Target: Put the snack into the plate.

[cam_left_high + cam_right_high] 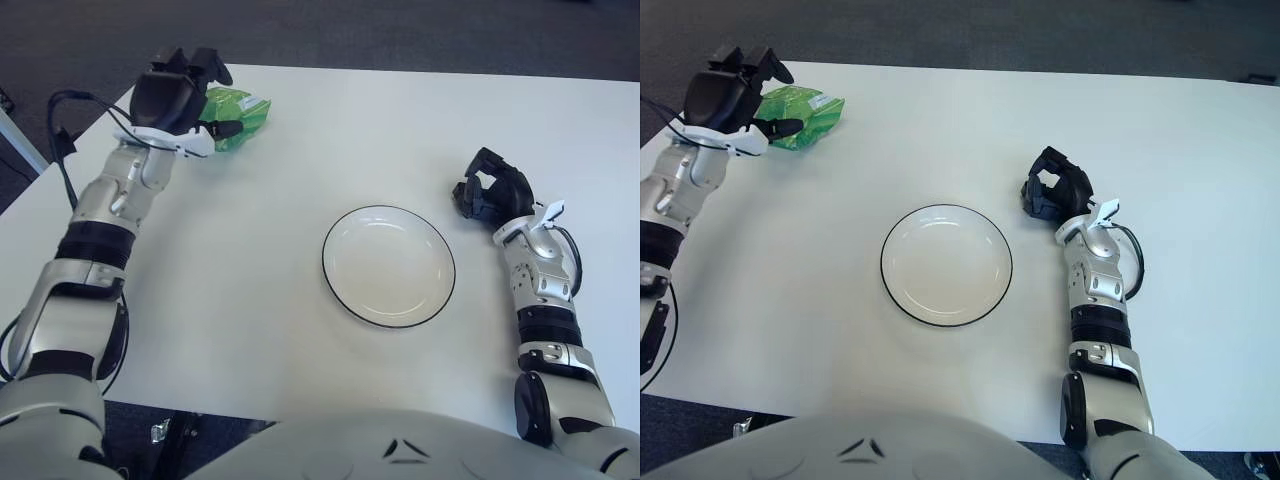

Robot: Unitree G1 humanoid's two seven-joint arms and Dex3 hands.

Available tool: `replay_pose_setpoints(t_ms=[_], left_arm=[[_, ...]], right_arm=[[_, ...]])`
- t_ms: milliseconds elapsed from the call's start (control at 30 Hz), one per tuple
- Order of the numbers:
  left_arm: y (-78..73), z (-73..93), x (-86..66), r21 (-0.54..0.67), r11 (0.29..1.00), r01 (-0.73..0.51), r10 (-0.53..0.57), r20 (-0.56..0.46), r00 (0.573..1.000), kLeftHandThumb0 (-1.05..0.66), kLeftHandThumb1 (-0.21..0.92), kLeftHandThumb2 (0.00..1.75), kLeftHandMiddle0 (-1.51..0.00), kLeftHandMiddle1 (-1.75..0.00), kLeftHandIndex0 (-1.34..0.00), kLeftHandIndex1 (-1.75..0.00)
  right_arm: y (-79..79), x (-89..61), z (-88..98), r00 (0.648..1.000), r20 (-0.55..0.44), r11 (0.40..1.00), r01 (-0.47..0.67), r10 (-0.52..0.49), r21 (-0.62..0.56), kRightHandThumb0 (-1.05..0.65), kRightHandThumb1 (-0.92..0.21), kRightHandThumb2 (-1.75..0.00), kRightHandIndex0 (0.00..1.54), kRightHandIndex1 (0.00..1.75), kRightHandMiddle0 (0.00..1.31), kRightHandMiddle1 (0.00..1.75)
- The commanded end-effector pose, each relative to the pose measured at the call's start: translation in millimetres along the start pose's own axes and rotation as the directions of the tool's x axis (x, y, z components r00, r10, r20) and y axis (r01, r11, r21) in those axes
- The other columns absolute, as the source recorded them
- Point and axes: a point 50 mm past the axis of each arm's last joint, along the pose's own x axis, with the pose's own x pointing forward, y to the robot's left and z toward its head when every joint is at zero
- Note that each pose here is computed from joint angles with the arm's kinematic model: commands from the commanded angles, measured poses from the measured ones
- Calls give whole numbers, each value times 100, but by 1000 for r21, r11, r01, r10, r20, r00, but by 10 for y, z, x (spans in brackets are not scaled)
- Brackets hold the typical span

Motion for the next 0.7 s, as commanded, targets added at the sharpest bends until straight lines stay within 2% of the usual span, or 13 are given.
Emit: replay_pose_setpoints(t_ms=[0,133,300,400,567,667], left_arm=[[89,-58,132,71,997,8,-9,12,1000,-66,62,81,-1,-84,0,-96],[71,-99,216,118,991,63,-64,9,998,-71,57,79,0,-64,0,-81],[36,-126,256,136,976,169,-173,18,985,-81,63,71,0,-43,0,-70],[22,-134,269,141,968,210,-215,22,976,-82,65,69,0,-39,0,-68],[-60,-155,299,172,935,311,-316,-1,949,-89,82,54,0,-31,0,-50],[-137,-175,296,194,916,353,-353,-36,935,-93,89,57,0,-20,0,-31]], right_arm=[[-2,-118,-255,992,-122,999,31,-26,39,-48,-31,-133,131,175,62,175],[6,-122,-253,991,-130,998,42,-36,42,-49,-30,-133,130,175,63,175],[15,-123,-252,990,-136,998,43,-38,35,-48,-31,-133,131,175,62,175],[15,-122,-251,989,-141,999,42,-37,33,-48,-31,-132,131,175,62,175],[10,-121,-254,988,-154,999,34,-29,28,-48,-31,-132,132,175,62,175],[9,-124,-257,987,-160,999,32,-28,22,-48,-32,-132,132,175,61,175]])
